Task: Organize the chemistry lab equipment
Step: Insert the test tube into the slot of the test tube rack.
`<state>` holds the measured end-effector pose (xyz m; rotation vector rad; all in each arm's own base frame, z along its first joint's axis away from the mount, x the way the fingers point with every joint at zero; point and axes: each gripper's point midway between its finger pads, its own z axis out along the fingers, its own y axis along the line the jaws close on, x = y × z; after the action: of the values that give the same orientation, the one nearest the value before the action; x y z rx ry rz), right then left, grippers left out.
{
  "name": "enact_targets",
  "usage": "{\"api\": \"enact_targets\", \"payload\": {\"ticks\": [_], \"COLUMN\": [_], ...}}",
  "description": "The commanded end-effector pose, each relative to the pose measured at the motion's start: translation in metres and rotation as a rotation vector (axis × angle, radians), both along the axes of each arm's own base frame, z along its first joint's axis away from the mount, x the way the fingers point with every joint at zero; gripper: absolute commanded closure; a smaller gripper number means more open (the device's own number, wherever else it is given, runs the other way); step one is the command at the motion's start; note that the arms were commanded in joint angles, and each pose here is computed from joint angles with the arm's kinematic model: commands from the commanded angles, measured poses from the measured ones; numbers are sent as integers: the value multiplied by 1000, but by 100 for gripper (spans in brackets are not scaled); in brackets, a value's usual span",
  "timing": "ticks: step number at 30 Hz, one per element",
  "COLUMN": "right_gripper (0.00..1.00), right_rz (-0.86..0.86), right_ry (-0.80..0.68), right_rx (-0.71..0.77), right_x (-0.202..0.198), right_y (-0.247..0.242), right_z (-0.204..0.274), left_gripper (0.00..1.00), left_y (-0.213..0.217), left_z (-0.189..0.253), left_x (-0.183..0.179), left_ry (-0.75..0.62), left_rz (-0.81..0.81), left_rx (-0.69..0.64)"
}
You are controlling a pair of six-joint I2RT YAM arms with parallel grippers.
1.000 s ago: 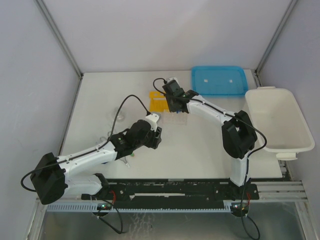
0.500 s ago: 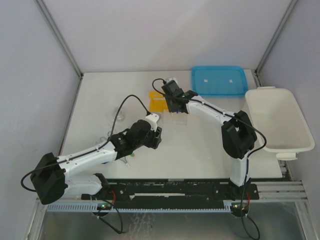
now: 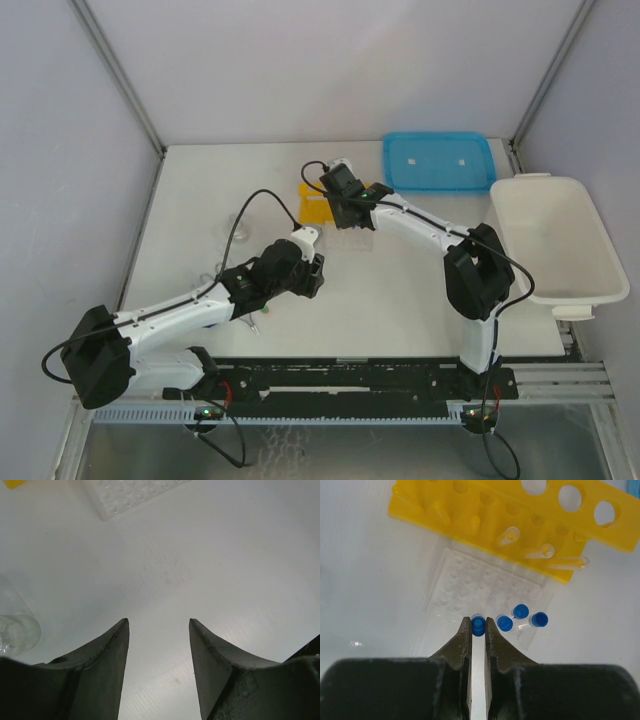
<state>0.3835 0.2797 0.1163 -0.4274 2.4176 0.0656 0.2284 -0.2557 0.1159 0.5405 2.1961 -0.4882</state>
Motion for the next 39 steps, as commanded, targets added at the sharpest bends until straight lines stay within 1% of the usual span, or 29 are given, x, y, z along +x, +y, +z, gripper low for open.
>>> {"api": "enact_targets", "payload": {"ticks": [1, 10, 39], "right_gripper": [100, 100, 100], "right_rz": [-18, -18, -20], "right_ry": [-74, -70, 6], "right_rx": [32, 29, 8], "right_x": [0, 0, 7], "right_y": [-4, -4, -1], "right_z": [34, 32, -13], "left_gripper": [44, 44, 43], "left_y": [-6, -6, 0], "left_z": [8, 8, 5], "left_x": [5, 5, 4], "left_ry": [-17, -15, -21], "left_rz": [8, 6, 21], "left_rx": [-47, -48, -43]}}
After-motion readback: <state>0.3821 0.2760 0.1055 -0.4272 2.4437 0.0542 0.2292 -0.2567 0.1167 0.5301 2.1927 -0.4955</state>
